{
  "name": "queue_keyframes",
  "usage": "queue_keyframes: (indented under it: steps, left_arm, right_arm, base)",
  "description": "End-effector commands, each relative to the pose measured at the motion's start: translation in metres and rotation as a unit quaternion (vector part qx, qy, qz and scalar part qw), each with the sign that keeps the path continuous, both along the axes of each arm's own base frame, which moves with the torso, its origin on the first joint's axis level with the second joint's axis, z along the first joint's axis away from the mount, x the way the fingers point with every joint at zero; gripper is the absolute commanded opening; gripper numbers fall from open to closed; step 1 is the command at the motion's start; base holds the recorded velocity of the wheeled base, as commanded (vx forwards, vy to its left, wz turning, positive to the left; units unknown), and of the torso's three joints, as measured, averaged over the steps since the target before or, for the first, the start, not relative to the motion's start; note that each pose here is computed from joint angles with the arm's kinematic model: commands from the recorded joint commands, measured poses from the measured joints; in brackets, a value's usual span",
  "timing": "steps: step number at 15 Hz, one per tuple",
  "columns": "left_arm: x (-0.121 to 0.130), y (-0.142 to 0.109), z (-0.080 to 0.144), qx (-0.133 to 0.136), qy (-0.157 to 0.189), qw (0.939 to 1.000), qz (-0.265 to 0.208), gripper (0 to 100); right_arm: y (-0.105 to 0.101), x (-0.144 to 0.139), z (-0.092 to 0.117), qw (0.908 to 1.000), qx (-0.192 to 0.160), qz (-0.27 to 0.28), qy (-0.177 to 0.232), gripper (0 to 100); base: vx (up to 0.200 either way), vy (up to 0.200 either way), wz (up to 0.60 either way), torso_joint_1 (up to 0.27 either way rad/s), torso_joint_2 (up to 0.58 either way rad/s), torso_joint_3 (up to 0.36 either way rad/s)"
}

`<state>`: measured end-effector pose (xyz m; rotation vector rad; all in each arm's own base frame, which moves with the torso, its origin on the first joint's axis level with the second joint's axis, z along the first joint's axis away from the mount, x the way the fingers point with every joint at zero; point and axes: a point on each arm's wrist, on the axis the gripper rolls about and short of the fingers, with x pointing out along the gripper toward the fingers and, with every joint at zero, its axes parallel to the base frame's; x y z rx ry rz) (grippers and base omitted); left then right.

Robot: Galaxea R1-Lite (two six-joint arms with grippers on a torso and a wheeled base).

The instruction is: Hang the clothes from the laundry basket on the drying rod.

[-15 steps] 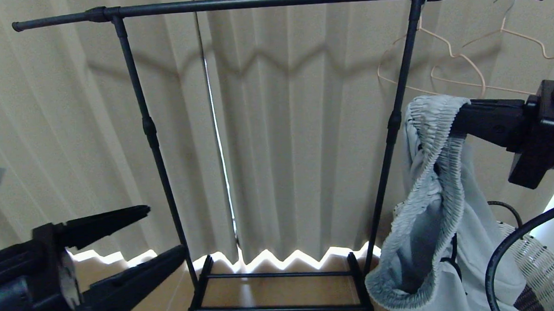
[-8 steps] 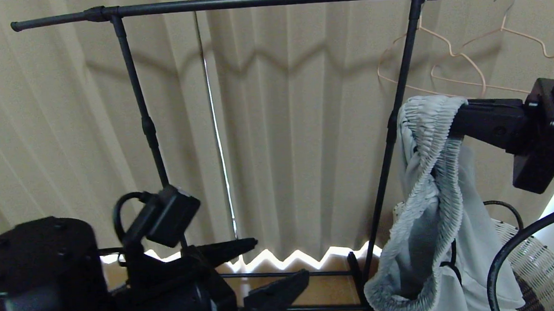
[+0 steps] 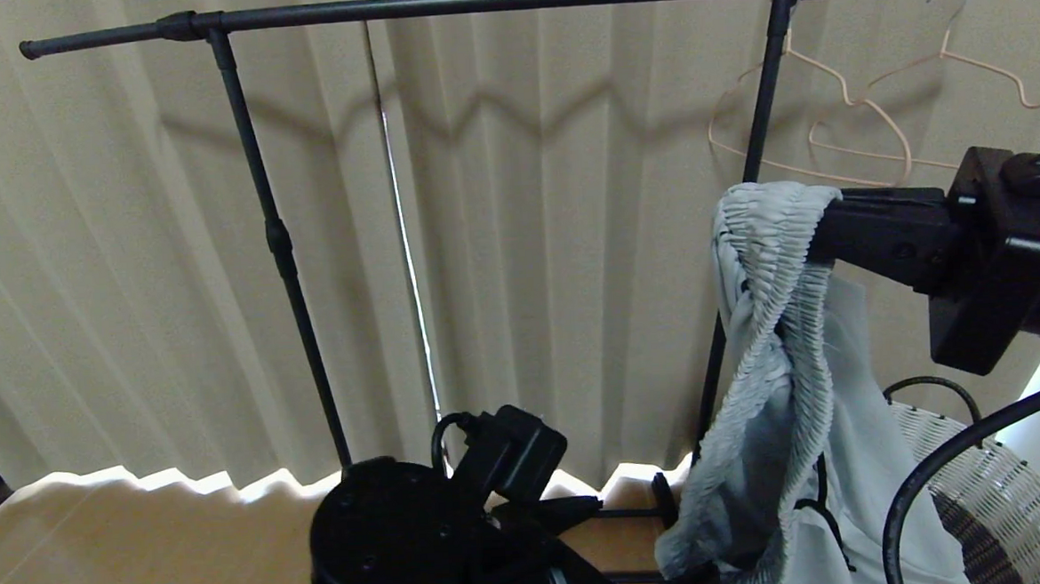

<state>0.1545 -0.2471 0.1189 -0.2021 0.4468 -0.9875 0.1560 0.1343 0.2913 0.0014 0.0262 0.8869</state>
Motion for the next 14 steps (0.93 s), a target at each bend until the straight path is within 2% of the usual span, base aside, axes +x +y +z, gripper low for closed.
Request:
queue_keyframes:
  steps: [1, 4, 8, 9, 12, 14]
  left_arm:
    - [0.01, -0.014, -0.018, 0.018, 0.013, 0.9998, 0.001, 100]
    - [0.023, -0.02, -0.025, 0.021, 0.019, 0.9991, 0.032, 100]
    - [0.025, -0.017, -0.03, 0.025, 0.025, 0.9985, 0.042, 100]
    - [0.025, -0.017, -0.03, 0.027, 0.023, 0.9981, 0.051, 0]
    - [0.024, -0.014, -0.03, 0.031, 0.021, 0.9976, 0.058, 0]
    - [0.019, -0.003, -0.018, 0.012, 0.002, 0.9974, 0.071, 0]
  right_arm:
    - [0.002, -0.002, 0.0, 1.0, 0.001, 0.007, -0.001, 0]
    - [-0.002, -0.007, 0.002, 0.9999, 0.006, 0.009, -0.007, 0]
    - [-0.004, -0.009, 0.004, 0.9998, 0.008, 0.012, -0.01, 0]
    - [-0.004, -0.009, 0.004, 0.9998, 0.008, 0.012, -0.01, 0]
    - [-0.003, -0.009, 0.003, 0.9999, 0.007, 0.011, -0.009, 0]
    - [-0.003, -0.006, 0.001, 1.0, 0.004, 0.007, -0.006, 0]
  base:
    - [0.0, 0.0, 0.0, 0.0, 0.0, 0.0]
    - [0.0, 0.0, 0.0, 0.0, 0.0, 0.0]
    - [0.0, 0.0, 0.0, 0.0, 0.0, 0.0]
    - [0.0, 0.0, 0.0, 0.0, 0.0, 0.0]
    - [0.0, 0.0, 0.0, 0.0, 0.0, 0.0]
    - [0.0, 0.0, 0.0, 0.0, 0.0, 0.0]
